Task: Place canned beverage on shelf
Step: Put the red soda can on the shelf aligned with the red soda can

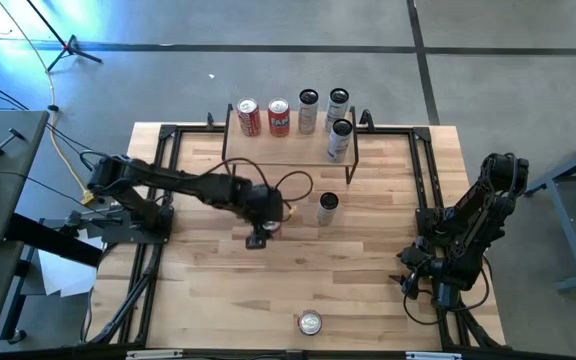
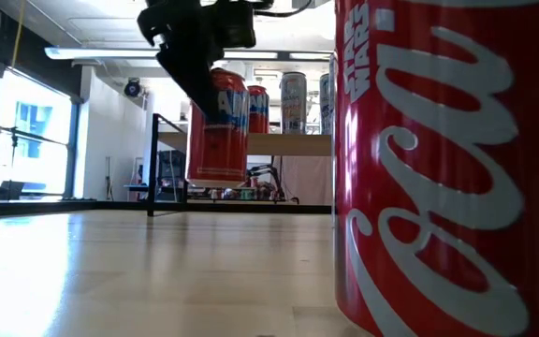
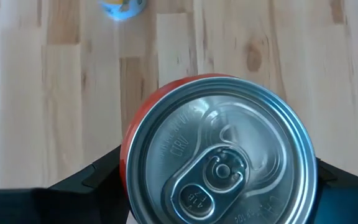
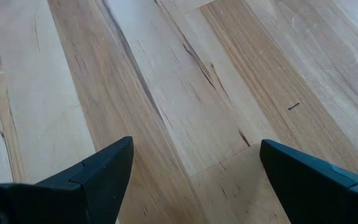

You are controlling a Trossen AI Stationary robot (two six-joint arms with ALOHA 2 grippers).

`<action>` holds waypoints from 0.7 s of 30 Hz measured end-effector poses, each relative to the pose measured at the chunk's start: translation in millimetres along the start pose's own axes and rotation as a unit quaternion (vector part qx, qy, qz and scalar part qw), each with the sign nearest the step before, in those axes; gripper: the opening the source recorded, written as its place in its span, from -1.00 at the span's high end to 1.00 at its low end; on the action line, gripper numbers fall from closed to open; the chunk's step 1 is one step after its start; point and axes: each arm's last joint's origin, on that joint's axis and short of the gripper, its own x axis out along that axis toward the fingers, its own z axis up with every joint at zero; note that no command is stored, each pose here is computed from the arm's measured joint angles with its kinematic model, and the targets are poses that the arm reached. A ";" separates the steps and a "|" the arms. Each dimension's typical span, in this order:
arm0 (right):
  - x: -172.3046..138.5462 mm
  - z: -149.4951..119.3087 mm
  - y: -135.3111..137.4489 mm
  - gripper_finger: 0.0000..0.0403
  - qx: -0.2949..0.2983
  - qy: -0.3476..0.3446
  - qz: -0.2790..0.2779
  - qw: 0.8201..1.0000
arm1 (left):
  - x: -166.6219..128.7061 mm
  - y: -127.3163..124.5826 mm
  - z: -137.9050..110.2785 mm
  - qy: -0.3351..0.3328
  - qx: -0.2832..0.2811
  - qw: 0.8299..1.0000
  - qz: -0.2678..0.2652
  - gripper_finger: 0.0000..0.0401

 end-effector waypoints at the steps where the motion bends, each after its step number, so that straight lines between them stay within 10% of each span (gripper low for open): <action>1: 0.0 0.0 0.1 -0.68 0.000 0.000 0.000 1.000 | 0.0 2.2 0.1 0.000 0.016 1.000 -0.004 -0.37; 21: 0.0 0.1 0.0 -0.68 0.000 0.000 0.000 1.000 | 26.2 17.6 -28.4 0.038 0.137 0.989 -0.040 -0.37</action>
